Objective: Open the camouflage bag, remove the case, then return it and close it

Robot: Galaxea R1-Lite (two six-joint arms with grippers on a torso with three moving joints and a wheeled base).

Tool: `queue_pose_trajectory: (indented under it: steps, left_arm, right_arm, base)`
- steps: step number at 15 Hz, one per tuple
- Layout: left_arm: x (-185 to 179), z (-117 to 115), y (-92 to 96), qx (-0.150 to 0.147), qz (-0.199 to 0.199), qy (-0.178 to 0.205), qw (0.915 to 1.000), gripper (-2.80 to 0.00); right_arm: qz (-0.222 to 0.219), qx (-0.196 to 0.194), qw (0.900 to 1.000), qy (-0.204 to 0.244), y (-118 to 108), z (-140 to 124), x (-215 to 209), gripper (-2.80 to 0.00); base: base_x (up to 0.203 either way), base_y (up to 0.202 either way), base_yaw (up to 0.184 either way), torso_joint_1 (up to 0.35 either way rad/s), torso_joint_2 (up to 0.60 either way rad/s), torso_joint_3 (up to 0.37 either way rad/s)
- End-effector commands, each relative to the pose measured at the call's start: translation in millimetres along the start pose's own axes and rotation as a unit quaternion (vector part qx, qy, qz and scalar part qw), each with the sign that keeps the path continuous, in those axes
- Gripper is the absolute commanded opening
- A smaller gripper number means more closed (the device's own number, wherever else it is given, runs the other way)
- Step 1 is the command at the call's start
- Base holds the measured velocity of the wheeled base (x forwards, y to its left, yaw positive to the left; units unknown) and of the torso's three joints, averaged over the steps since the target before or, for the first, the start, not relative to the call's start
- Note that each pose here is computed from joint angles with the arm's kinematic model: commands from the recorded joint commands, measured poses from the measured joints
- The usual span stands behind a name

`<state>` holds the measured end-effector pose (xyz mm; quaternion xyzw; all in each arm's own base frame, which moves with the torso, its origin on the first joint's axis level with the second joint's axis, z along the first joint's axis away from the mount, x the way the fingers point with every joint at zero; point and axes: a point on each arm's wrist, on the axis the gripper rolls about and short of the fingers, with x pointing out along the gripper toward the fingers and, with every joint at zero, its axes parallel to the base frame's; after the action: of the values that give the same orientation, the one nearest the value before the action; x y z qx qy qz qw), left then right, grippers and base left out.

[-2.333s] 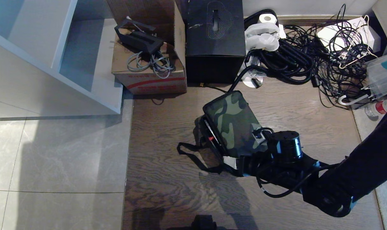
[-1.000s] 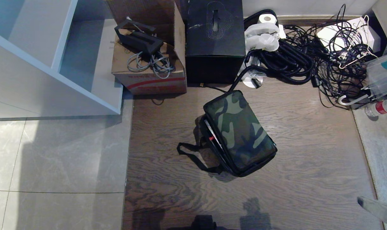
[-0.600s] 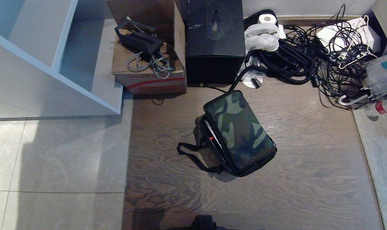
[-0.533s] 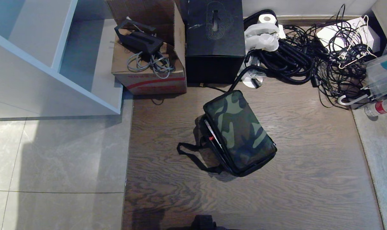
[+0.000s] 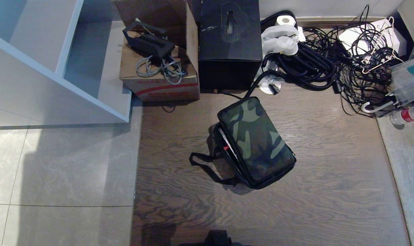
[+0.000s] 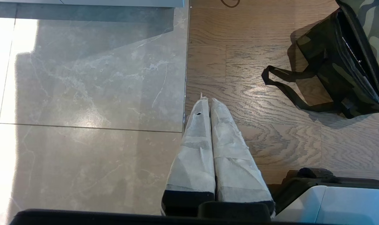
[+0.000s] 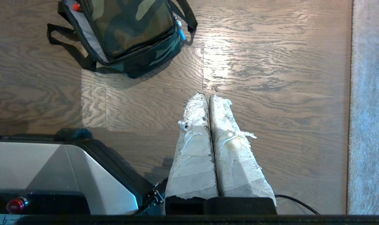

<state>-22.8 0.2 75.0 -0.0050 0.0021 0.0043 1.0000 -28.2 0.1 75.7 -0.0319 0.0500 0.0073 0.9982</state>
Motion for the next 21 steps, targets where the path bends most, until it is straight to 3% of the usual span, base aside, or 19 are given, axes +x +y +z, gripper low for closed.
queue_pose_trajectory:
  steps: [1,8,21]
  left_arm:
    - [0.0,0.0,0.0,0.0,0.0,0.0,1.0,-2.8]
    - [0.0,0.0,0.0,-0.001,0.0,0.0,1.0,-2.8]
    - [0.0,0.0,0.0,-0.003,0.0,0.0,1.0,-2.8]
  right_arm:
    - [0.001,0.0,1.0,0.001,0.0,-0.2,0.2,-2.8]
    - [0.001,0.001,1.0,0.001,0.0,-0.2,0.2,-2.8]
    - [0.001,0.001,1.0,0.001,0.0,-0.2,0.2,-2.8]
  base:
    - [0.0,0.0,0.0,0.0,0.0,0.0]
    - [0.0,0.0,0.0,0.0,0.0,0.014]
    - [0.0,0.0,0.0,0.003,0.0,0.192]
